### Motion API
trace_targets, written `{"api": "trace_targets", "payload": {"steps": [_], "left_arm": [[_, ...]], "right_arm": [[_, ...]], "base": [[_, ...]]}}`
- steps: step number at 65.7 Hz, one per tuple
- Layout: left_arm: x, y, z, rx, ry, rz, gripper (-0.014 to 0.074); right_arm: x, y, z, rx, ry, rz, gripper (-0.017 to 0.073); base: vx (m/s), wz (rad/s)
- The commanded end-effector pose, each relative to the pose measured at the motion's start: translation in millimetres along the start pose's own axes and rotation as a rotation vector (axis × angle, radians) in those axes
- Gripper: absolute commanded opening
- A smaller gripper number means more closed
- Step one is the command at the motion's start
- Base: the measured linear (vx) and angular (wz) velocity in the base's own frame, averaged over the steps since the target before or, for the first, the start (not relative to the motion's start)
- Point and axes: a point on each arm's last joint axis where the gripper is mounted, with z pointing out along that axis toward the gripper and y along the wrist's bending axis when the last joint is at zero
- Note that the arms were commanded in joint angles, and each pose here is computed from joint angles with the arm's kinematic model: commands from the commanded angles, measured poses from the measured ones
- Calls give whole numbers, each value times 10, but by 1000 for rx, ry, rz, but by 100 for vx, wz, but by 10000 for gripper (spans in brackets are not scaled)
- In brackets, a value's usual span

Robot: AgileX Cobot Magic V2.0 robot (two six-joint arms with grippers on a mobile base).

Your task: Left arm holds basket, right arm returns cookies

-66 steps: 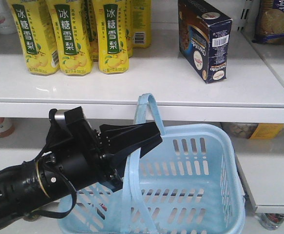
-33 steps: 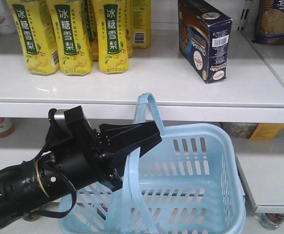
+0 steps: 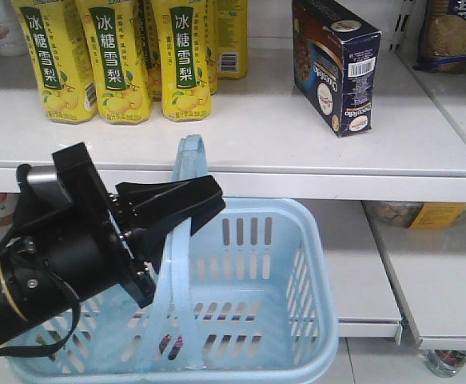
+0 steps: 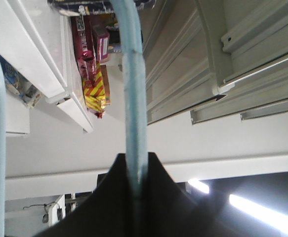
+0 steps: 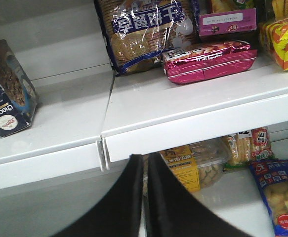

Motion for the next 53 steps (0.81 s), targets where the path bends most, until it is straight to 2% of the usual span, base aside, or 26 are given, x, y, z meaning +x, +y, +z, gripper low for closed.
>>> {"api": "trace_targets", "payload": {"steps": [1, 11, 22, 30, 42, 53], "left_arm": [[-8, -255, -116, 138, -51, -55, 0], [47, -170, -377, 144, -99, -107, 0], [63, -106, -621, 99, -188, -143, 0], [28, -82, -776, 66, -265, -131, 0], [-27, -55, -1005, 79, -370, -108, 0], [-44, 40, -1214, 98, -455, -97, 0]], "right_arm": [[-116, 33, -8, -19, -60, -32, -10], [-116, 33, -8, -19, -60, -32, -10], [-116, 33, -8, -19, -60, -32, -10], [-116, 33, -8, -19, -60, -32, -10], [-116, 33, -8, -19, -60, -32, -10], [-116, 33, -8, -19, -60, -32, -10]], "base": [[0, 0], [0, 0], [0, 0], [0, 0], [0, 0], [0, 0]]}}
